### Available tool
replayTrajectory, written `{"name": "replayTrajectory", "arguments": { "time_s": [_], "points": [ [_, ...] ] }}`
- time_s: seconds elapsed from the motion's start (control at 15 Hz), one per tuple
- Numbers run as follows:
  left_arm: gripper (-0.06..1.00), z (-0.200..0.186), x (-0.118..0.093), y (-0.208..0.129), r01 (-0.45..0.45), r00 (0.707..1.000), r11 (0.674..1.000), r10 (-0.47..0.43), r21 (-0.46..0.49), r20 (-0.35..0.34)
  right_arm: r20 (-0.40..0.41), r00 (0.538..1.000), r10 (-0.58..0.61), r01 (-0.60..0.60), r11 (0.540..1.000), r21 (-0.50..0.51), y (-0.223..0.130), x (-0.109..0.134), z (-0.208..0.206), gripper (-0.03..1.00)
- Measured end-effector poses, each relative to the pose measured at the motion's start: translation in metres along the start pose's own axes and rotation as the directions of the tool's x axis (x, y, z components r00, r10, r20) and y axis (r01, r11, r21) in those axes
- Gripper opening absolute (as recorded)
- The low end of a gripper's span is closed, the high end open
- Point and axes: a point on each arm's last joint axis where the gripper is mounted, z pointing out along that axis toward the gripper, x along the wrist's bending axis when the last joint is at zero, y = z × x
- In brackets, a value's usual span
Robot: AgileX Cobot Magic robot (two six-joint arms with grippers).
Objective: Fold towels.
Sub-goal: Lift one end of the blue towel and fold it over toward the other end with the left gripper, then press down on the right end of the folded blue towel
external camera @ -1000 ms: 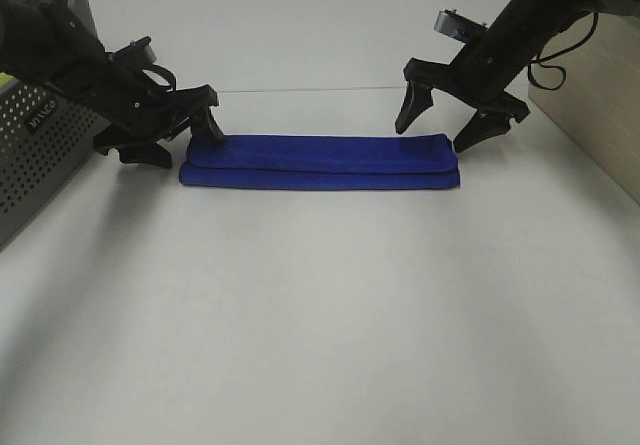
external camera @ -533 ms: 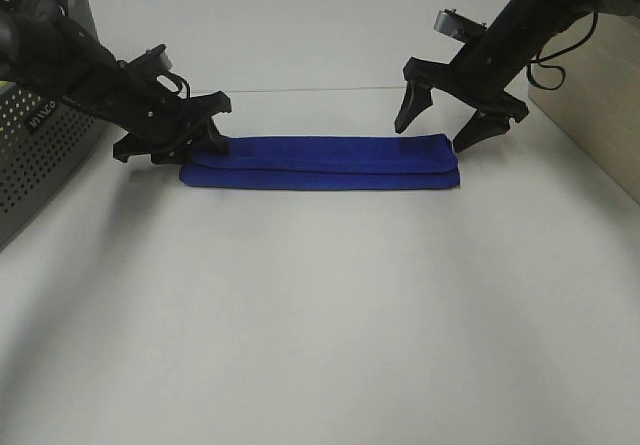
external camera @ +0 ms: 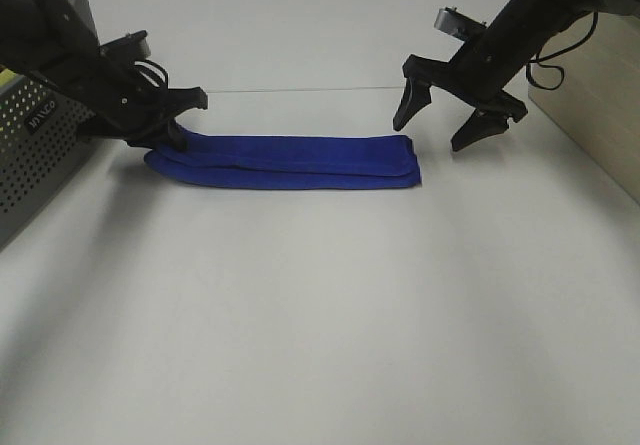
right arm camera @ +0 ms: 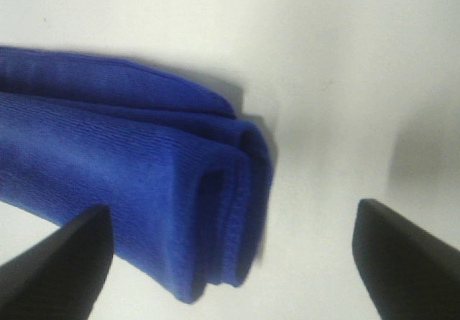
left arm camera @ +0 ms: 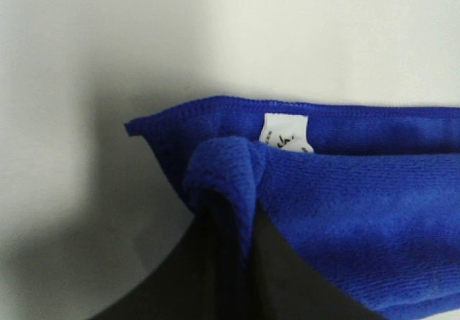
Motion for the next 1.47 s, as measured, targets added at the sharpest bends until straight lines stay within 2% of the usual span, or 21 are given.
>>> {"name": "replayTrajectory", "arguments": {
  "time_s": [0.13,0.2,0.33,0.47,0.53,0.6,0.73,0.93,1.0,1.07,1.13,1.2,1.27,1.33,1.47],
  "points": [
    [0.05,-0.024,-0.003,0.008,0.001,1.0,1.0,-0.001,-0.007,-0.008,0.0,1.0,0.0,0.0,1.0,0.002,0.0,0.0,0.0,0.85],
    [0.05,-0.037,-0.012,0.01,-0.006,1.0,1.0,0.006,-0.003,0.007,0.0,1.0,0.0,0.0,1.0,0.004,0.0,0.0,0.0,0.85],
    [0.05,-0.058,-0.041,0.016,-0.031,0.997,0.999,0.032,-0.008,0.066,-0.001,1.0,0.0,0.0,1.0,0.011,-0.001,0.0,0.0,0.85],
    [0.05,-0.069,-0.085,0.016,-0.058,0.984,0.998,0.058,-0.007,0.166,-0.002,1.0,0.0,0.001,1.0,0.026,-0.002,0.0,0.0,0.85],
    [0.05,-0.07,-0.094,0.016,-0.059,0.981,0.998,0.059,-0.01,0.187,-0.003,1.0,0.0,0.001,1.0,0.027,-0.002,0.0,0.0,0.85],
    [0.05,-0.067,-0.124,0.012,-0.061,0.967,0.998,0.061,-0.01,0.248,-0.003,1.0,0.0,0.001,1.0,0.027,-0.002,0.0,0.0,0.85],
    [0.05,-0.048,-0.153,0.004,-0.058,0.957,0.998,0.053,0.01,0.285,-0.003,1.0,0.0,0.001,1.0,0.029,-0.003,0.0,0.0,0.85],
    [0.07,-0.009,-0.172,-0.006,-0.001,0.954,0.999,-0.012,0.042,0.298,-0.015,1.0,0.005,-0.004,0.999,0.052,-0.005,0.001,0.0,0.85],
    [0.13,0.005,-0.174,-0.011,0.014,0.955,0.998,-0.032,0.061,0.296,-0.024,1.0,0.01,-0.009,0.999,0.051,-0.005,0.002,0.0,0.85],
    [0.23,0.015,-0.178,-0.013,0.035,0.952,0.997,-0.053,0.063,0.302,-0.036,0.999,0.017,-0.016,0.999,0.05,-0.004,0.003,0.0,0.85],
    [0.34,0.019,-0.183,-0.014,0.064,0.942,0.996,-0.082,0.066,0.326,-0.039,0.999,0.019,-0.017,0.999,0.052,-0.005,0.004,0.0,0.85],
    [0.39,0.021,-0.188,-0.015,0.1,0.928,0.993,-0.117,0.066,0.353,-0.041,0.999,0.02,-0.018,0.998,0.056,-0.005,0.004,0.0,0.85],
    [0.49,0.02,-0.191,-0.015,0.12,0.92,0.991,-0.134,0.061,0.369,-0.041,0.999,0.02,-0.018,0.998,0.057,-0.005,0.004,0.0,0.85],
    [0.56,0.019,-0.197,-0.013,0.164,0.898,0.985,-0.169,0.049,0.405,-0.042,0.999,0.02,-0.017,0.998,0.065,-0.006,0.004,-0.001,0.85],
    [0.61,0.015,-0.204,-0.01,0.216,0.856,0.975,-0.213,0.049,0.471,-0.045,0.999,0.01,-0.008,0.999,0.051,-0.005,0.008,-0.011,0.85]
  ]
}}
